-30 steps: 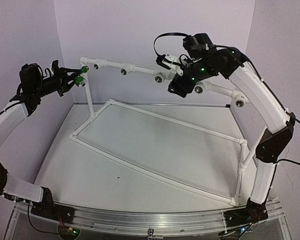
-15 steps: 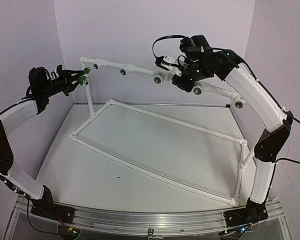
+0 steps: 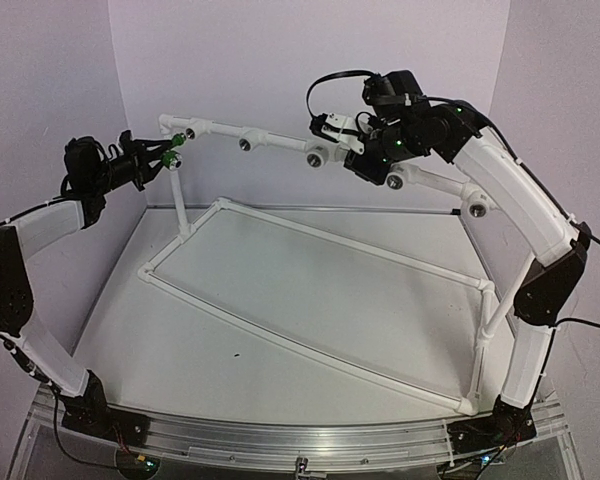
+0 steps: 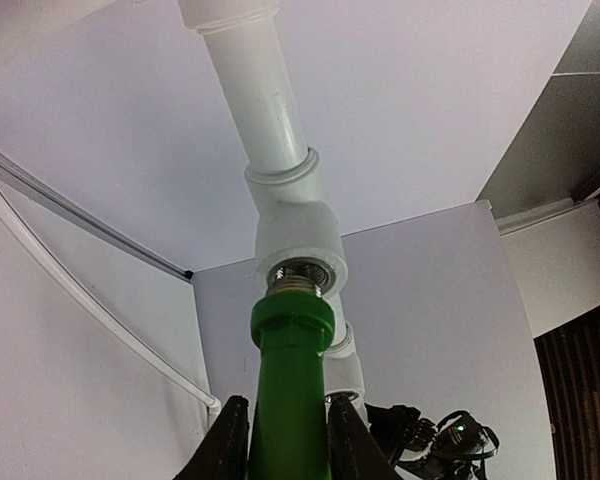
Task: Install the water faucets
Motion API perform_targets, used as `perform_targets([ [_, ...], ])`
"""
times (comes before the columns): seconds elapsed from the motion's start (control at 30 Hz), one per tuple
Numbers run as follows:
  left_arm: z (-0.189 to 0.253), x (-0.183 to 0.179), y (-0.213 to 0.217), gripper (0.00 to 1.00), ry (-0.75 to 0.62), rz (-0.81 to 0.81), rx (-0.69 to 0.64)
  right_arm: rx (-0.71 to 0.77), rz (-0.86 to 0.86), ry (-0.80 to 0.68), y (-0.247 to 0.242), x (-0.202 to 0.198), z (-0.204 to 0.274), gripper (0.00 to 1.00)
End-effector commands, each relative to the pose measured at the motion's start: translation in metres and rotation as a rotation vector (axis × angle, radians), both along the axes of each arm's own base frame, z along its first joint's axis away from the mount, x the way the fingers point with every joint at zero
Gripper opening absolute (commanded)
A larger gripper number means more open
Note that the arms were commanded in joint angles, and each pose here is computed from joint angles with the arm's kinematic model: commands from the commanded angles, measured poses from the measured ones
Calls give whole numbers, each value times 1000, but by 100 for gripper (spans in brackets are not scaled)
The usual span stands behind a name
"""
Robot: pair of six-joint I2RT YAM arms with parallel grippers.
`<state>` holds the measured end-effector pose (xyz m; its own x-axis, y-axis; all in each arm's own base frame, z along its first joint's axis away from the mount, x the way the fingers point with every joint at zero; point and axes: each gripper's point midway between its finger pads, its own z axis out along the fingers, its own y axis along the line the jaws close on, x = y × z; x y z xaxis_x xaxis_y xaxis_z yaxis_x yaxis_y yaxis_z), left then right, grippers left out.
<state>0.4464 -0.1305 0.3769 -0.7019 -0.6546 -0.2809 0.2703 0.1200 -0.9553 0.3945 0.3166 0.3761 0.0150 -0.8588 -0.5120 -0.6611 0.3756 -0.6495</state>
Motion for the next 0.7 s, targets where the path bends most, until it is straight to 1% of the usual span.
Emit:
perform_targets([
  [0.0, 36, -3, -6, 0, -125, -31, -10, 137, 1, 88, 14, -15, -1, 0],
  [0.37, 43, 1, -15, 0, -141, -51, -15, 133, 55, 108, 25, -23, -6, 0],
  [0.53, 39, 5, -15, 0, -123, -38, -22, 129, 90, 123, 30, -29, -9, 0],
  [0.67, 37, 5, -22, 0, -121, -64, -21, 131, 92, 129, 32, -30, -10, 0],
])
